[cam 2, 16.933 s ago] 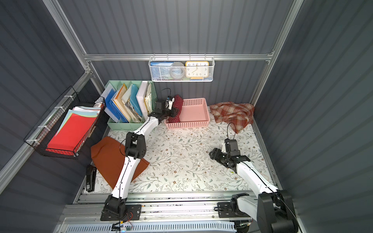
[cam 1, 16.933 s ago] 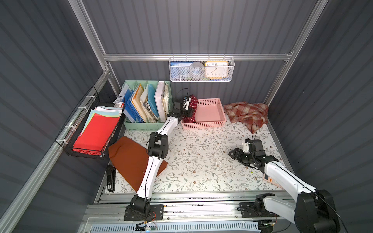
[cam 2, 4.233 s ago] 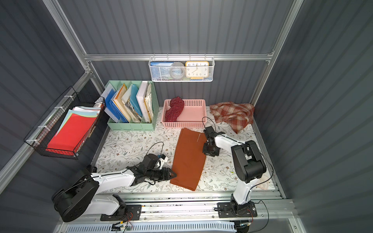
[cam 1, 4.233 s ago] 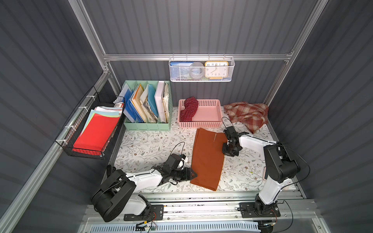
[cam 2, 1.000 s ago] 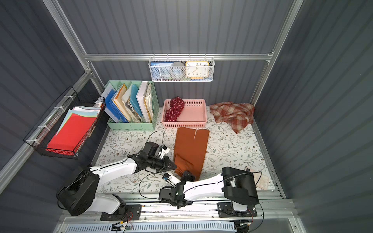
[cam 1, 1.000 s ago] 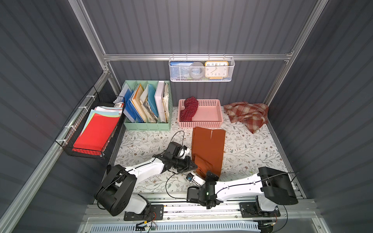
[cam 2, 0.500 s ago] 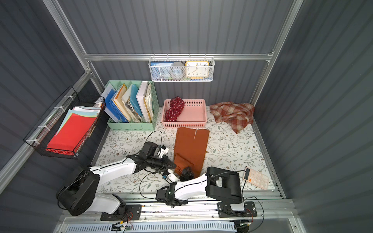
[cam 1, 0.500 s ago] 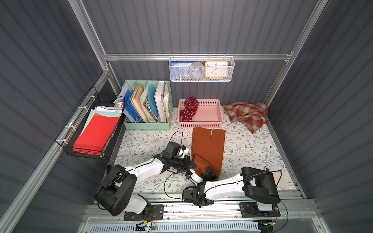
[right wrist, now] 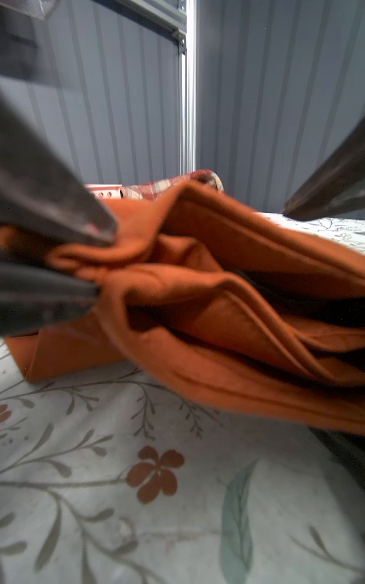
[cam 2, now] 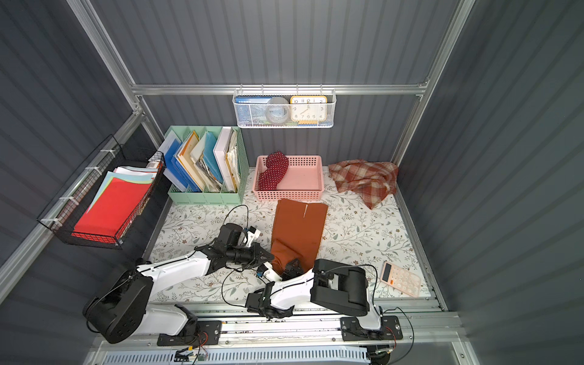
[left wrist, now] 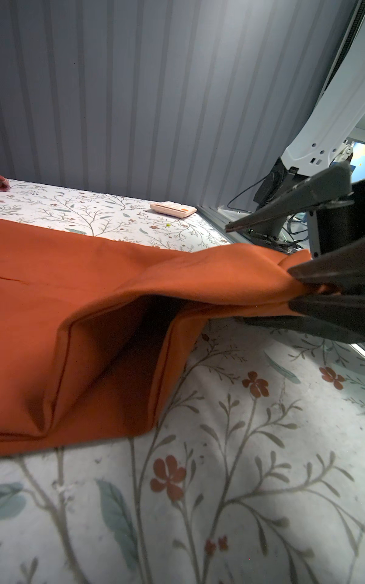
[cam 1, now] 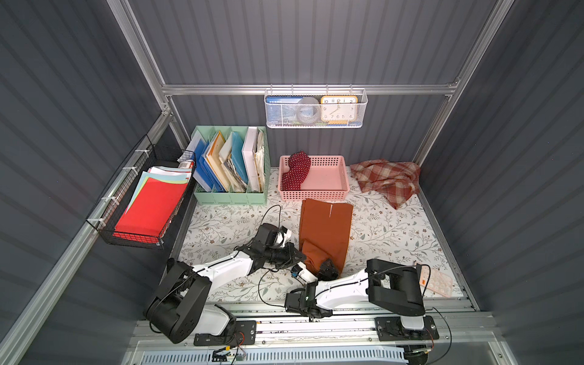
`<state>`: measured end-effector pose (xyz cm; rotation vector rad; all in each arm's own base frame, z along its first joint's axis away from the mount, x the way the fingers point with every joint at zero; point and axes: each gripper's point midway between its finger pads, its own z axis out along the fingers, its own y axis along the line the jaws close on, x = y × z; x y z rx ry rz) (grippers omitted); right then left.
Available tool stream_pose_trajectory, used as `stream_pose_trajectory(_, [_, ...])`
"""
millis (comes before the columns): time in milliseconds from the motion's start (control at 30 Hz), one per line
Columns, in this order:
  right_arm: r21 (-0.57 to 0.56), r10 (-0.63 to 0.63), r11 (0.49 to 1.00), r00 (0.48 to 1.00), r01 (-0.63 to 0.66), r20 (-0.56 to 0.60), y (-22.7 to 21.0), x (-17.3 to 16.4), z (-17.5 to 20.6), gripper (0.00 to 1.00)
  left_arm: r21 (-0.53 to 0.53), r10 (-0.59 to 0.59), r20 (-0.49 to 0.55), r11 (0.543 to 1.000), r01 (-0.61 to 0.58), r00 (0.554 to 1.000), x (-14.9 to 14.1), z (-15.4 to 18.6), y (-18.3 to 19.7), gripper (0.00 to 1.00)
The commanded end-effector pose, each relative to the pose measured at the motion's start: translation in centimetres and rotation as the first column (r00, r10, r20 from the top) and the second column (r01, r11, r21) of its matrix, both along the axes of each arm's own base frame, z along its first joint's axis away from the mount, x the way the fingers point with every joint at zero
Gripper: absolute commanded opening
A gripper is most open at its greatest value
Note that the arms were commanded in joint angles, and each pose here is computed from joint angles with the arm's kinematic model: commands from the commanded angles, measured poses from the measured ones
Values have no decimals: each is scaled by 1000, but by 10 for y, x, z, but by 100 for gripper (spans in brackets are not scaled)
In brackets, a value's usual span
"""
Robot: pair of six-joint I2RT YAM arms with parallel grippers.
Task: Roll up the skirts
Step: Roll the skirt at the center of the board.
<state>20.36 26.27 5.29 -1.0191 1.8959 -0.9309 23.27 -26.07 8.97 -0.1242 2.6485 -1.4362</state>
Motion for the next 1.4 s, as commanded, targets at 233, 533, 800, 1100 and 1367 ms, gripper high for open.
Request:
stream_pose_trajectory(233, [120,-44,992,980,21,193,12,19,46,51,-4,-52,-134,999,52,990,-38,-24,4,0])
stream_pose_trajectory(533, [57,-15,998,994,9,110,11,16,21,32,24,-62,-140,998,66,988,-46,-25,11,5])
stream_pose_trajectory(800, [51,18,999,985,-9,-169,14,-14,-11,20,124,80,-42,989,-74,996,-3,-2,58,73])
stream_pose_trajectory(1100, [-29,29,998,898,-47,-440,19,-54,-40,15,99,202,103,972,-212,974,49,39,118,75])
stream_pose_trajectory(1367, [138,135,989,752,-60,-645,40,-69,-26,14,37,177,115,983,-182,978,47,37,112,74])
